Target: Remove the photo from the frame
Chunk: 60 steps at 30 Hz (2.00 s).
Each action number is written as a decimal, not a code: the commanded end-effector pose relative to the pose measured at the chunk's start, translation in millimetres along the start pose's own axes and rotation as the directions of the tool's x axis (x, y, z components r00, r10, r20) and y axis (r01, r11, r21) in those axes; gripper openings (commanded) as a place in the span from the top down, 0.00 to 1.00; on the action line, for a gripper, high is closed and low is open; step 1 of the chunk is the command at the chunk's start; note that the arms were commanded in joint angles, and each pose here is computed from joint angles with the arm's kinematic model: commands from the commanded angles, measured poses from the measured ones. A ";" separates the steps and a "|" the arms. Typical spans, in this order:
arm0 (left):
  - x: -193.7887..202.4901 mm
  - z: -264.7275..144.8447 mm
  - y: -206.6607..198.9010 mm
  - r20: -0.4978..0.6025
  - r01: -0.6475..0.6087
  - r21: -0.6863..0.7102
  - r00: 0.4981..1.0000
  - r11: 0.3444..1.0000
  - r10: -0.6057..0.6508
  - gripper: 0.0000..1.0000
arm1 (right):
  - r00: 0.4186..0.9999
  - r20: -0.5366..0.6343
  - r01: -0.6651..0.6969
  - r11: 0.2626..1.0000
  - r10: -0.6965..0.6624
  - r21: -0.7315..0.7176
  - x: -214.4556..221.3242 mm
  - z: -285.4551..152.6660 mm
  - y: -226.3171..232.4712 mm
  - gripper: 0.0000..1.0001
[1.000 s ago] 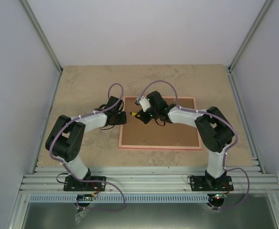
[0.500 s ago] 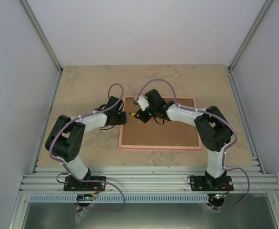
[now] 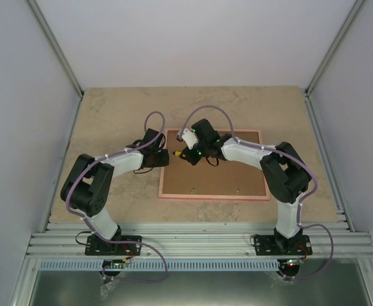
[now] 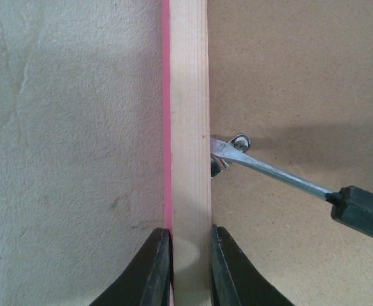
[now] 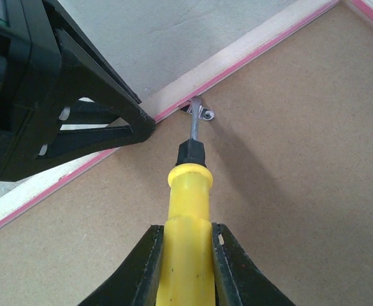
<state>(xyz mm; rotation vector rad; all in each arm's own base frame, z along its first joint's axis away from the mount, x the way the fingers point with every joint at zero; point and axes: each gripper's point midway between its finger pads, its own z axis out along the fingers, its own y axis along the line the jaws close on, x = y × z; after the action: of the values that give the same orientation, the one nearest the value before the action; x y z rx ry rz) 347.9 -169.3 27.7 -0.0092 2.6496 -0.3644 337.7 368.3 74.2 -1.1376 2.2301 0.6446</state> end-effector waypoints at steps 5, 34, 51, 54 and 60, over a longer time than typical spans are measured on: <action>10.2 -1.0 -2.9 -0.027 -0.019 0.009 0.999 1.000 0.019 0.86 | 0.996 -0.092 0.008 1.000 -0.005 0.023 17.4 -7.0 5.2 0.99; 10.3 -0.1 -1.7 -0.029 -0.016 0.002 0.999 1.000 0.016 0.85 | 1.000 0.024 0.016 0.999 -0.017 0.027 -6.5 -37.4 15.1 1.00; 10.4 -0.4 -1.7 -0.028 -0.014 0.002 0.999 1.000 0.014 0.85 | 0.999 0.005 -0.038 0.999 0.038 -0.008 1.9 -16.1 22.0 0.99; 10.8 -0.1 -2.0 -0.030 -0.015 0.003 0.999 1.000 0.015 0.85 | 0.999 -0.011 -0.047 0.999 0.047 0.024 7.5 -12.7 15.0 0.99; 11.2 0.2 -1.1 -0.031 -0.014 0.000 0.999 1.000 0.014 0.85 | 0.998 -0.032 -0.056 0.997 0.058 0.061 14.0 -9.1 7.3 1.00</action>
<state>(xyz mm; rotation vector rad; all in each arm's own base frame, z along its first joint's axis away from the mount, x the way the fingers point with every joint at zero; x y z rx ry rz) 347.8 -169.3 27.6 -0.0071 2.6482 -0.3556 317.3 361.0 80.7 -1.0896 2.2774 0.6277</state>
